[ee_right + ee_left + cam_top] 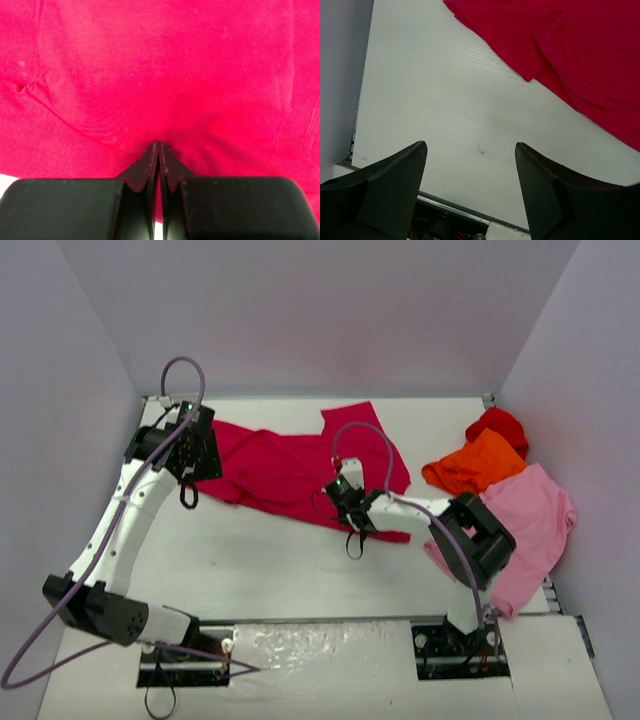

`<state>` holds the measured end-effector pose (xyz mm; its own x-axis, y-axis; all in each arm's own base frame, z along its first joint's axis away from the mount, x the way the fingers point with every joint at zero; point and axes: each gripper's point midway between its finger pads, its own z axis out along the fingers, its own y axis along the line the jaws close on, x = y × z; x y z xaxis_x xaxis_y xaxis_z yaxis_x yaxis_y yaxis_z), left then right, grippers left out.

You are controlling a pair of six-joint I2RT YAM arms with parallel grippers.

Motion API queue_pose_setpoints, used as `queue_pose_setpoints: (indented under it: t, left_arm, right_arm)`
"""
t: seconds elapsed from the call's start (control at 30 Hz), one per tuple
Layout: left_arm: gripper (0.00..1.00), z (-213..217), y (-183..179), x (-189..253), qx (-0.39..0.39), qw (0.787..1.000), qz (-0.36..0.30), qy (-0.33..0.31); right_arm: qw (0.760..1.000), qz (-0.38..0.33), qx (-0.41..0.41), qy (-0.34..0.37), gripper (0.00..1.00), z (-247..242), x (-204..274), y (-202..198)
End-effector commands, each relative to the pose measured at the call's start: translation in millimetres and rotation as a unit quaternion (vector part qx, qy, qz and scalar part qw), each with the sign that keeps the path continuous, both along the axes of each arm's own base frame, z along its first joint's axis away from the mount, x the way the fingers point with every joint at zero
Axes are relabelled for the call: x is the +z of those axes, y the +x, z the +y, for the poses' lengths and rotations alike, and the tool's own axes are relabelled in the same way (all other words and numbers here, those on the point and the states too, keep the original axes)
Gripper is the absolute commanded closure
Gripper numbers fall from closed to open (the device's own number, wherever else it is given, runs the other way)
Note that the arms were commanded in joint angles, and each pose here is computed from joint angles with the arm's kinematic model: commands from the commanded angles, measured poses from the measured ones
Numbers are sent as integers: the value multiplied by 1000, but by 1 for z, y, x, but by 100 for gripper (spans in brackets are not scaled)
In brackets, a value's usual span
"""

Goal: Fold and stack the t-shirts
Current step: Fold the flattened tshirt in 1/3 of the way

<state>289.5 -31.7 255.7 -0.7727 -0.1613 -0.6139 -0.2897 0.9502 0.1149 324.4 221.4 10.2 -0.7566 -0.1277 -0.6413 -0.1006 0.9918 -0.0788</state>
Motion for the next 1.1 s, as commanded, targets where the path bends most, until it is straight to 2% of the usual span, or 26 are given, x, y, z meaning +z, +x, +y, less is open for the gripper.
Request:
queue_pose_setpoints:
  t: [0.0, 0.17, 0.33, 0.4, 0.47, 0.5, 0.57, 0.63, 0.7, 0.77, 0.9, 0.97, 1.07]
  left_arm:
    - [32, 9, -13, 17, 13, 999, -30, -7]
    - [32, 13, -27, 20, 17, 999, -37, -11]
    - [32, 18, -41, 17, 21, 999, -33, -11]
    - [32, 17, -46, 15, 22, 999, -34, -18]
    - [32, 14, -51, 10, 19, 999, -33, -32]
    - [32, 13, -53, 7, 19, 999, -32, -37]
    - [32, 11, -55, 2, 20, 998, -35, -45]
    - [32, 8, -57, -4, 21, 998, -36, -55]
    - [32, 5, -58, -11, 21, 997, -34, -67]
    - [32, 2, -60, -16, 17, 997, -29, -75]
    - [32, 8, -66, -22, 24, 998, -18, -60]
    - [32, 13, -69, -21, 28, 998, -20, -51]
    - [32, 23, -75, -19, 40, 998, -32, -34]
  right_arm:
    - [992, 101, -28, -66, 100, -60, -32, -77]
    - [993, 90, -39, -64, 100, -68, -3, -104]
    - [996, 51, -47, -53, 100, -74, 50, -128]
    - [997, 34, -60, -42, 100, -78, 70, -130]
    - [998, 8, -57, 0, 100, -70, 97, -129]
    - [998, -8, -48, 34, 98, -59, 114, -124]
    - [993, -50, 6, 108, 72, -16, 140, -103]
    - [984, -76, 72, 142, 50, 30, 155, -81]
    - [976, -85, 139, 147, 36, 66, 160, -67]
    - [969, -84, 176, 149, 34, 122, 156, -37]
    - [948, -73, 272, 148, 33, 223, 142, -17]
    - [944, -73, 292, 137, 32, 251, 130, -10]
    - [946, -35, 298, 124, 34, 268, 92, -4]
